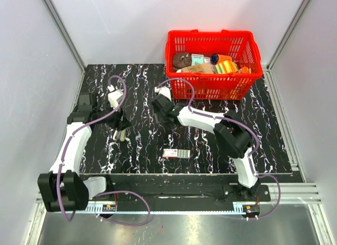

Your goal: Unload the staples from the stapler

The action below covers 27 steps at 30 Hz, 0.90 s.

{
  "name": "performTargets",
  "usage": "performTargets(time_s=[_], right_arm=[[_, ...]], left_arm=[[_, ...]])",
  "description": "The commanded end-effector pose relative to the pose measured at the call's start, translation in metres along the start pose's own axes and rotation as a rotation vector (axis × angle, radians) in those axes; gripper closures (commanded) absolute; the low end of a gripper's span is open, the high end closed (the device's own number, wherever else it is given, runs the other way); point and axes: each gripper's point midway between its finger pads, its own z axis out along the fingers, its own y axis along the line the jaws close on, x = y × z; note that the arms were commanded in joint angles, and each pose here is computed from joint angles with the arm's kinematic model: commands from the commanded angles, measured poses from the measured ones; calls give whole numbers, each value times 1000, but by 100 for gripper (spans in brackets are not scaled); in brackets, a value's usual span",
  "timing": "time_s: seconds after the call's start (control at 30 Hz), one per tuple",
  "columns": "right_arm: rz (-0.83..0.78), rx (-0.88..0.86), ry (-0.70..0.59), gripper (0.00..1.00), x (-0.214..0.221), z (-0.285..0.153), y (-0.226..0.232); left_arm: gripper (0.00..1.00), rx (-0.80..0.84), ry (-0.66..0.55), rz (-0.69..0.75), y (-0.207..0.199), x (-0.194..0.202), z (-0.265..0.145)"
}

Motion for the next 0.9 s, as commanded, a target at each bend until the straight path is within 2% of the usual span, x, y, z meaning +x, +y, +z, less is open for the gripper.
performTargets(time_s=[0.0, 0.17, 0.43, 0.6, 0.77, 0.87], right_arm=[[40, -96, -168, 38, -33, -56, 43], [-5, -119, -118, 37, -10, -49, 64], [-55, -130, -53, 38, 20, -25, 81], [-77, -144, -28, 40, 28, -12, 88], [-96, -153, -9, 44, 34, -5, 92], [-95, -161, 1, 51, 37, -4, 94]], left_arm=[[40, -73, -20, 47, 5, 9, -17], [34, -176, -54, 29, 23, 16, -22], [32, -236, -57, -22, 46, 30, -28], [26, -260, -76, -49, 57, 32, -31], [23, -270, -73, -77, 63, 40, -31], [22, -275, -71, -85, 65, 43, -31]])
